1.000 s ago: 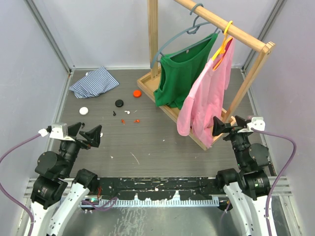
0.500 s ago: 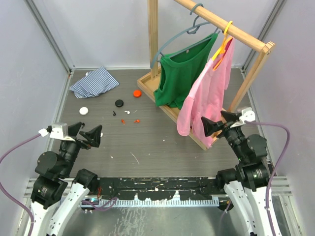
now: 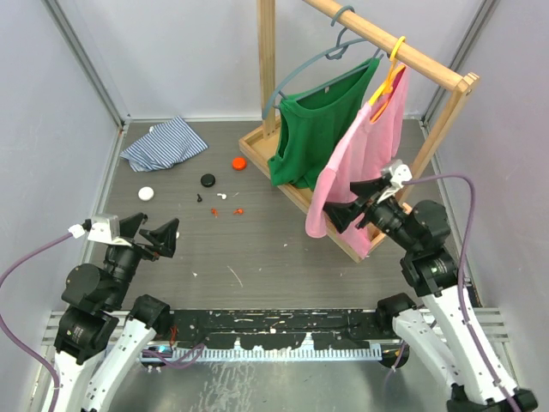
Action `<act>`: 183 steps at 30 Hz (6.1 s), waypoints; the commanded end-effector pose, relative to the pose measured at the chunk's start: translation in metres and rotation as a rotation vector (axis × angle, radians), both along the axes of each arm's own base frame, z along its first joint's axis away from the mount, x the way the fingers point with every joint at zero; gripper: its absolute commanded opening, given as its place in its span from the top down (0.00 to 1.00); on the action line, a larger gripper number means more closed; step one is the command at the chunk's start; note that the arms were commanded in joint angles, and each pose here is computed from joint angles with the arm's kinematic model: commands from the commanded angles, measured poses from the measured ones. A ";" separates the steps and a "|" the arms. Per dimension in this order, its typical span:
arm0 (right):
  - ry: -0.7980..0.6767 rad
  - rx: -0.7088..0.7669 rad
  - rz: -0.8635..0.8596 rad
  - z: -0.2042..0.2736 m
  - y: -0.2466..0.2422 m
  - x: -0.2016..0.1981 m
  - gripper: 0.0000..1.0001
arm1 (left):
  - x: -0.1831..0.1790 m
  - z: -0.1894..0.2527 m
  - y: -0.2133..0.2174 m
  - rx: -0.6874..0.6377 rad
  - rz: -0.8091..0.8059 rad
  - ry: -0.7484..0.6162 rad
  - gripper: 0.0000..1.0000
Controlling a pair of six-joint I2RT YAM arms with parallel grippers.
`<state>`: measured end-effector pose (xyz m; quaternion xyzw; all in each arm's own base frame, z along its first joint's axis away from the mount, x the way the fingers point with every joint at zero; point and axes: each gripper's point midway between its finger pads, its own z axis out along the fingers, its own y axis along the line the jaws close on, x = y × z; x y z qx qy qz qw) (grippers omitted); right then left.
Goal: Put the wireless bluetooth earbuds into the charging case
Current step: Move the distractor to the center of the board, then pick up the charging case at the center of the board.
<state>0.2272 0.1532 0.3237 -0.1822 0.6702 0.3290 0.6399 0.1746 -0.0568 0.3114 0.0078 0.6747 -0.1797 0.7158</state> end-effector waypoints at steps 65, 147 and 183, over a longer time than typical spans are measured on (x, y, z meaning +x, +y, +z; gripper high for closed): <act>0.477 -0.672 -0.284 -0.291 0.095 0.207 0.00 | -0.008 0.018 -0.007 -0.008 -0.057 -0.082 0.02; 0.272 -0.318 -0.010 -0.191 0.105 0.057 0.00 | 0.079 -0.076 -0.007 0.163 0.208 0.516 0.02; 0.188 -0.241 -0.221 -0.190 0.066 0.066 0.00 | 0.248 -0.226 0.161 -0.113 0.651 1.055 0.09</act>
